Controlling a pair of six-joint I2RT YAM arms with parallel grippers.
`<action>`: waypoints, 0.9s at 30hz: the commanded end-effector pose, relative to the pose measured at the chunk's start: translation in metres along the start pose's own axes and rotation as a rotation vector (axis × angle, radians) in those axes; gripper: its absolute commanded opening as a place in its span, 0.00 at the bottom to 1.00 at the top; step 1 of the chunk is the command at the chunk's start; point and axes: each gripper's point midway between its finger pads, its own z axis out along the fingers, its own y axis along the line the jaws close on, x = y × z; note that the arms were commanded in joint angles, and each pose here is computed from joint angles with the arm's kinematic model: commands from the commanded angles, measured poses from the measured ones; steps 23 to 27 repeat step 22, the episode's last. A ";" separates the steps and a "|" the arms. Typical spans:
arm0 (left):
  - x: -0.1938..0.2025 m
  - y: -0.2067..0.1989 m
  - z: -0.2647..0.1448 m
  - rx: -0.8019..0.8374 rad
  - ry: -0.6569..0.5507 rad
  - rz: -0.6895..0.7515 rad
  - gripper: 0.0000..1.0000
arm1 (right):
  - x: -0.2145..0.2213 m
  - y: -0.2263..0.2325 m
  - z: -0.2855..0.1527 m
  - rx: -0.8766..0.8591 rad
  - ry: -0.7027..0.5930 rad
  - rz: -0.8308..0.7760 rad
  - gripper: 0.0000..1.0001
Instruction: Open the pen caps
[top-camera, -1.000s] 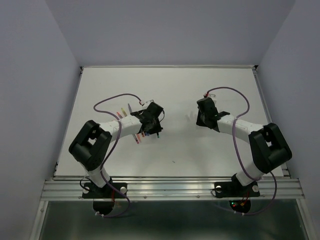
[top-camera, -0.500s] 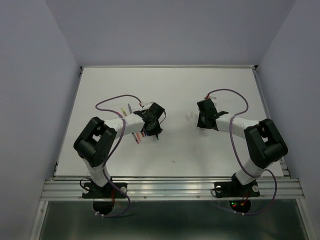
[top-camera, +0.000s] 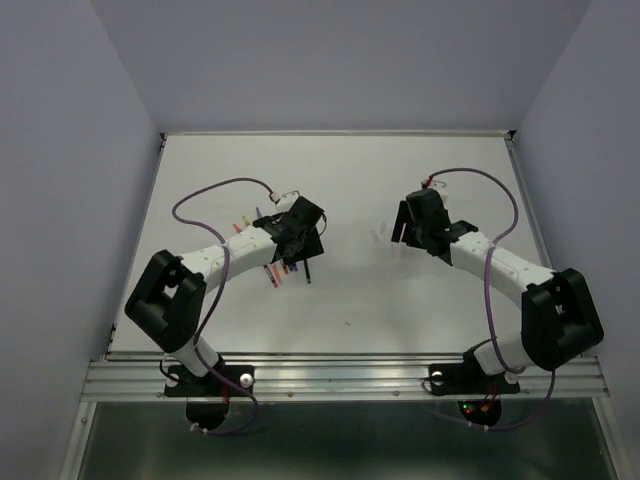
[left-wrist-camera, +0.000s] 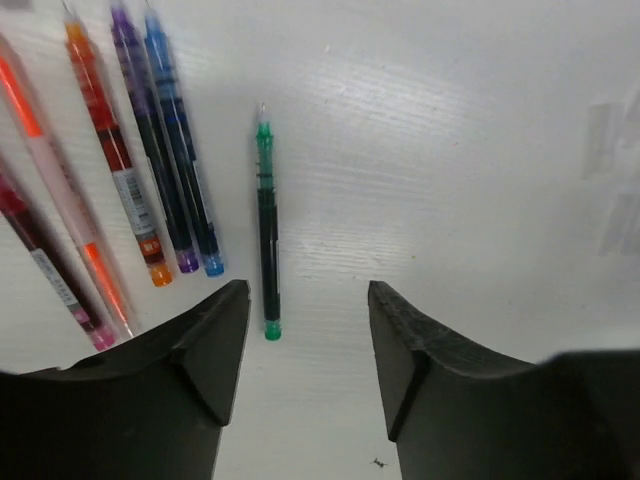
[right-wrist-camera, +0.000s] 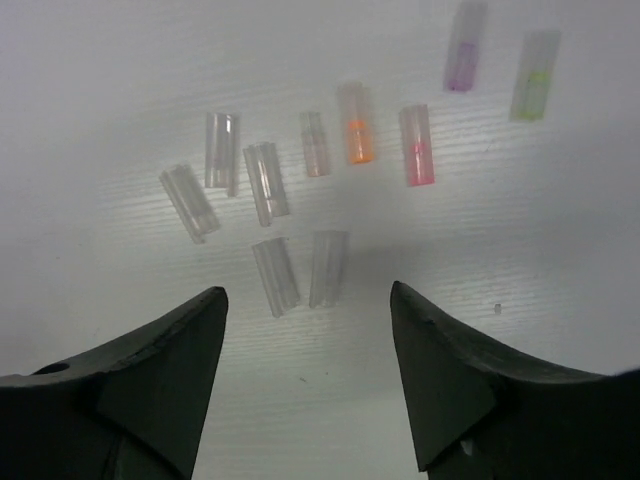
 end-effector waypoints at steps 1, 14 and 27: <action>-0.074 -0.013 -0.072 0.053 -0.268 -0.043 0.66 | -0.065 0.002 -0.042 -0.013 -0.198 0.064 0.87; -0.153 0.082 -0.165 -0.113 -0.721 -0.337 0.99 | -0.126 -0.059 -0.118 0.187 -0.538 0.236 1.00; -0.152 0.112 -0.168 -0.146 -0.744 -0.398 0.99 | -0.129 -0.074 -0.137 0.206 -0.615 0.328 1.00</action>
